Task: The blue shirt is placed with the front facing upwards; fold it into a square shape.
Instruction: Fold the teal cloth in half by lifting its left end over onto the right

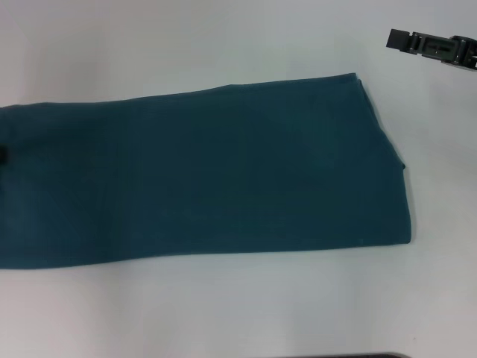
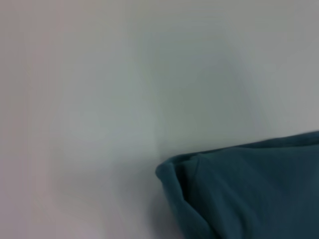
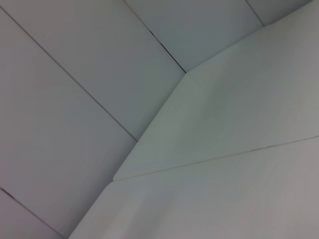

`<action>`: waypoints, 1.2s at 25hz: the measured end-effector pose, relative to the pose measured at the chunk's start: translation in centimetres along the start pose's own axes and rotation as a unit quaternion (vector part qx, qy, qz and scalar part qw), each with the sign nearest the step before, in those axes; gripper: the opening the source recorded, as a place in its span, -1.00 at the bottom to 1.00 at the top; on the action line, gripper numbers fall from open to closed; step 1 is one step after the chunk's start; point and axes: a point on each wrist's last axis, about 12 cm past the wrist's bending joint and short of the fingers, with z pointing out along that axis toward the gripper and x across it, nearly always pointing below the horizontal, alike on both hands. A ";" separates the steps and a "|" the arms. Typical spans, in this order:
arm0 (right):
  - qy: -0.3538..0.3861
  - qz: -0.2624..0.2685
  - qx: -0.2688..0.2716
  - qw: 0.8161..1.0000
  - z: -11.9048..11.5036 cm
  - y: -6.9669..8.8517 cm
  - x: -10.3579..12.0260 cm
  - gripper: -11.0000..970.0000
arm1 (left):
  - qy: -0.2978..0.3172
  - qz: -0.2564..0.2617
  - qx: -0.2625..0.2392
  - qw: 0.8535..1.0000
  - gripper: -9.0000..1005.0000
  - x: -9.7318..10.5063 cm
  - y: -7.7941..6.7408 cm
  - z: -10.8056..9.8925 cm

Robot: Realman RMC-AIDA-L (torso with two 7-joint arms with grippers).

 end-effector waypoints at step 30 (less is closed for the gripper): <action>0.002 0.000 -0.003 1.000 0.0 0.1 0.1 0.46 | 0.021 0.026 -0.012 0.999 -0.87 -1.3 -0.3 -4.5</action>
